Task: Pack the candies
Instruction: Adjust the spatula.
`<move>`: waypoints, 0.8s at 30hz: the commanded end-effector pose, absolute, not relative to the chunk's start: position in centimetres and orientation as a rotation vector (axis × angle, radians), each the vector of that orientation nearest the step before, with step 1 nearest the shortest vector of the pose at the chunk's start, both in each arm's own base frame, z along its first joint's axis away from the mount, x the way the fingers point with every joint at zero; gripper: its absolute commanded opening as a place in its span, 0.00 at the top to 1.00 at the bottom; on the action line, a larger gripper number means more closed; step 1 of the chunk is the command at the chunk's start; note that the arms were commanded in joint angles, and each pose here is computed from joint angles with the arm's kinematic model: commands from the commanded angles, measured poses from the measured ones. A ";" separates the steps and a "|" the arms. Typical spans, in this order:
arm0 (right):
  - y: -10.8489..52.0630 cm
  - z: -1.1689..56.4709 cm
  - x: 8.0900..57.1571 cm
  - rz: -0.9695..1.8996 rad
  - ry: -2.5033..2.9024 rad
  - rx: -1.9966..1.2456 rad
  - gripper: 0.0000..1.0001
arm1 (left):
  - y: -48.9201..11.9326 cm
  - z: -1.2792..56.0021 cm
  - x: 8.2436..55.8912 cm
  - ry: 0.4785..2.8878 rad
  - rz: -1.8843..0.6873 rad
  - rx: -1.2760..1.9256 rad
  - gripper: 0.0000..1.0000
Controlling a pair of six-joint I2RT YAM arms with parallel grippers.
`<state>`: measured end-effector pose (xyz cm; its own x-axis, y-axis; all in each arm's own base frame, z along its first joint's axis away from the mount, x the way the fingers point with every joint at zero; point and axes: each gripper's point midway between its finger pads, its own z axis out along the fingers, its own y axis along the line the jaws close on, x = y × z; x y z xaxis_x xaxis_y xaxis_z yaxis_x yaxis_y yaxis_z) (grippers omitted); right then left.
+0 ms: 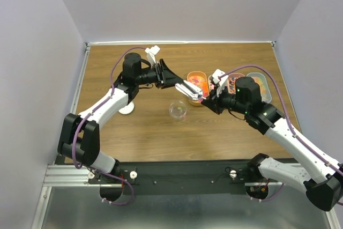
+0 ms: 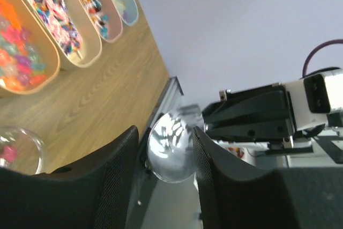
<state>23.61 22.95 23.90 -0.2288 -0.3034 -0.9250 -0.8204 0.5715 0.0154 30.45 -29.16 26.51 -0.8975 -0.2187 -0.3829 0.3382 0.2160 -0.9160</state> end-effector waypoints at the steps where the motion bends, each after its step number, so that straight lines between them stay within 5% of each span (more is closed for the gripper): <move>1: 22.4 24.4 23.4 0.663 1.899 -0.795 0.99 | -27.8 28.6 34.5 1.997 -1.506 0.156 0.40; 9: 19.7 20.5 23.2 0.528 2.309 -0.522 0.99 | -23.9 28.9 44.7 1.970 -0.856 0.127 0.35; 15: 18.0 16.8 23.0 0.338 2.597 -0.416 0.99 | -25.5 26.1 48.9 1.938 -0.604 0.287 0.35; 24: 17.9 15.1 26.4 0.119 2.693 -0.319 0.99 | -31.0 21.0 52.9 1.915 -0.588 0.449 0.57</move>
